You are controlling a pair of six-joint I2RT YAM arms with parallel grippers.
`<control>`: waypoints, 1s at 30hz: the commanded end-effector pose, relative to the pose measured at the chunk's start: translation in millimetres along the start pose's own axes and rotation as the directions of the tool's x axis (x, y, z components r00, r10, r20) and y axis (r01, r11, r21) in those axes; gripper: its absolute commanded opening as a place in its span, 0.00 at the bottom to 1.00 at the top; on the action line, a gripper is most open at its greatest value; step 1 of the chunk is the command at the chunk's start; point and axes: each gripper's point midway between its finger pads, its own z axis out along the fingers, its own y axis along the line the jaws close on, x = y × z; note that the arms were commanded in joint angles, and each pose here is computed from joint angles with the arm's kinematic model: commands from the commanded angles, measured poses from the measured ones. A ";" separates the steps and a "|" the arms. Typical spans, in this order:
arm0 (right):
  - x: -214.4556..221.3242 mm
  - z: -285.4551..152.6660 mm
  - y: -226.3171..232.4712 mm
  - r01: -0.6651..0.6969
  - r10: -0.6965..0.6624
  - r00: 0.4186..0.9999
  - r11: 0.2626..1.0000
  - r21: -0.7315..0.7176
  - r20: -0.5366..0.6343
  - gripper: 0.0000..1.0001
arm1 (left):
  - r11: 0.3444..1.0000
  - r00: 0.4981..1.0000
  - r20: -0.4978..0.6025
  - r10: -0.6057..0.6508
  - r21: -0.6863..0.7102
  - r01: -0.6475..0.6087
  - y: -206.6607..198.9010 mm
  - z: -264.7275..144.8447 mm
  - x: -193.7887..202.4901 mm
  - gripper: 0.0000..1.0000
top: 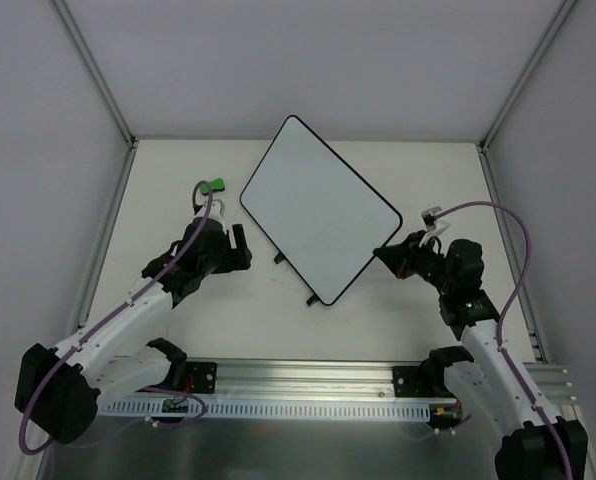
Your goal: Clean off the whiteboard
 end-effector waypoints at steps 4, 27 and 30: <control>5.1 -13.4 -2.5 0.067 -0.067 0.998 0.998 0.010 0.006 0.00 | 1.000 0.999 0.052 0.006 0.027 -0.007 -13.1 7.4 -21.3 0.74; 28.9 -54.3 -27.6 -0.007 0.013 1.000 0.975 0.221 -0.024 0.00 | 1.000 0.992 0.127 0.016 0.022 -0.019 -11.3 -3.7 -37.2 0.70; 29.6 -57.9 -28.5 -0.005 0.010 1.000 0.972 0.237 -0.020 0.00 | 1.000 0.990 0.141 0.020 0.018 -0.023 -8.7 -7.1 -37.7 0.70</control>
